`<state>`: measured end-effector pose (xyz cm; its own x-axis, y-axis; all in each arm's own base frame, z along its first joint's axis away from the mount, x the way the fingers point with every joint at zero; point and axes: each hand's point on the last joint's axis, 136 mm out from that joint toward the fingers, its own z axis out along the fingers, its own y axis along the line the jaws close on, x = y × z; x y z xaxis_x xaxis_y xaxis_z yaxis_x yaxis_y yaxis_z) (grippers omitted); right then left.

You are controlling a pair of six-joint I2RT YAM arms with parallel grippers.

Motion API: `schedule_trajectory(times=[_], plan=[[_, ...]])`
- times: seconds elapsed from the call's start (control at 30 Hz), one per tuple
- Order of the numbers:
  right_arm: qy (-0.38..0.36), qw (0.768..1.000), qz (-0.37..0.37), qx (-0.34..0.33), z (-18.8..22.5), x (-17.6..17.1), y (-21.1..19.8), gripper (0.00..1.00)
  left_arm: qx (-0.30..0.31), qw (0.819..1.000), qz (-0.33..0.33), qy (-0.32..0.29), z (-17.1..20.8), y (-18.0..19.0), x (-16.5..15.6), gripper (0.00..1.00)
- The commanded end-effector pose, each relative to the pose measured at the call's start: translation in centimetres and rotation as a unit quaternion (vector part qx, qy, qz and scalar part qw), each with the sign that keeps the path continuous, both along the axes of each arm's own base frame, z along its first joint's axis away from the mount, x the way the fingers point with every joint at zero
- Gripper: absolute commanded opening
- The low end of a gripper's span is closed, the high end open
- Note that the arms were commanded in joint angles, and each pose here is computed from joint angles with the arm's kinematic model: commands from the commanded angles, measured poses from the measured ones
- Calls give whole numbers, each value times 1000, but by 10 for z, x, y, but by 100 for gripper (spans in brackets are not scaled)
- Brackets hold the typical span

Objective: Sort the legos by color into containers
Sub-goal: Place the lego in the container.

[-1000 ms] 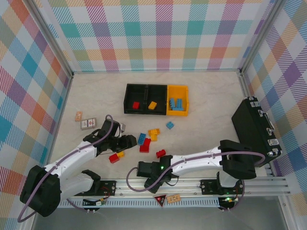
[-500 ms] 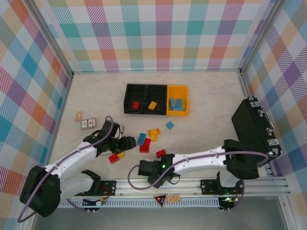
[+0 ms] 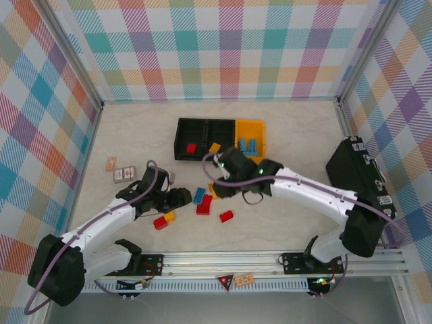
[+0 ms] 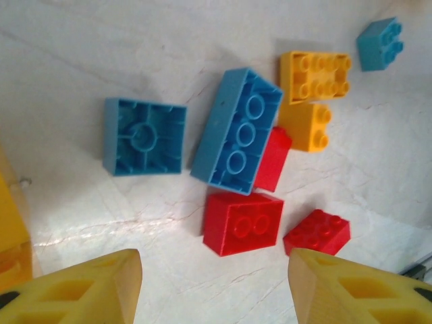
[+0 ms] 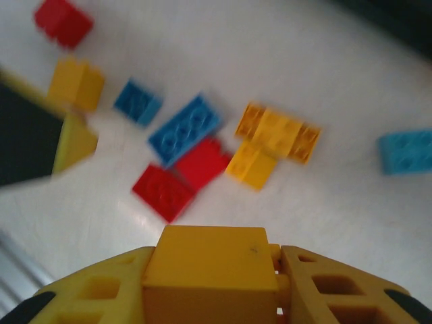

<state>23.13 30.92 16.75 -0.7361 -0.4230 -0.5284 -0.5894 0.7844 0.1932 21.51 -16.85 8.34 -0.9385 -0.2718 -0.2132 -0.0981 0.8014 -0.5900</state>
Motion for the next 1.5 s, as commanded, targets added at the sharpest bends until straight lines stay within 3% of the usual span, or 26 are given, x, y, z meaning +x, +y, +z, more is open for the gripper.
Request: schedule_trajectory(times=[0.0, 0.27, 0.57, 0.9, 1.1, 1.47], plan=[[7, 1000, -13, 25, 7, 37, 6, 37, -4, 999, 19, -27, 19, -1, 19, 59], [37, 995, -94, 26, -11, 139, 10, 37, 2, 999, 23, -29, 19, -7, 39, 59], [36, 987, -152, -36, -39, 208, 1, 39, 5, 999, 22, -26, 16, -12, 49, 59], [30, 984, -156, -78, -60, 225, -2, 43, 18, 999, 27, -23, 12, -8, 50, 59], [19, 984, -154, -86, -58, 228, -4, 56, 21, 999, 30, -22, 11, -7, 50, 59], [-5, 988, -146, -42, -14, 219, -1, 61, 29, 999, 34, -25, 15, -6, 54, 59]])
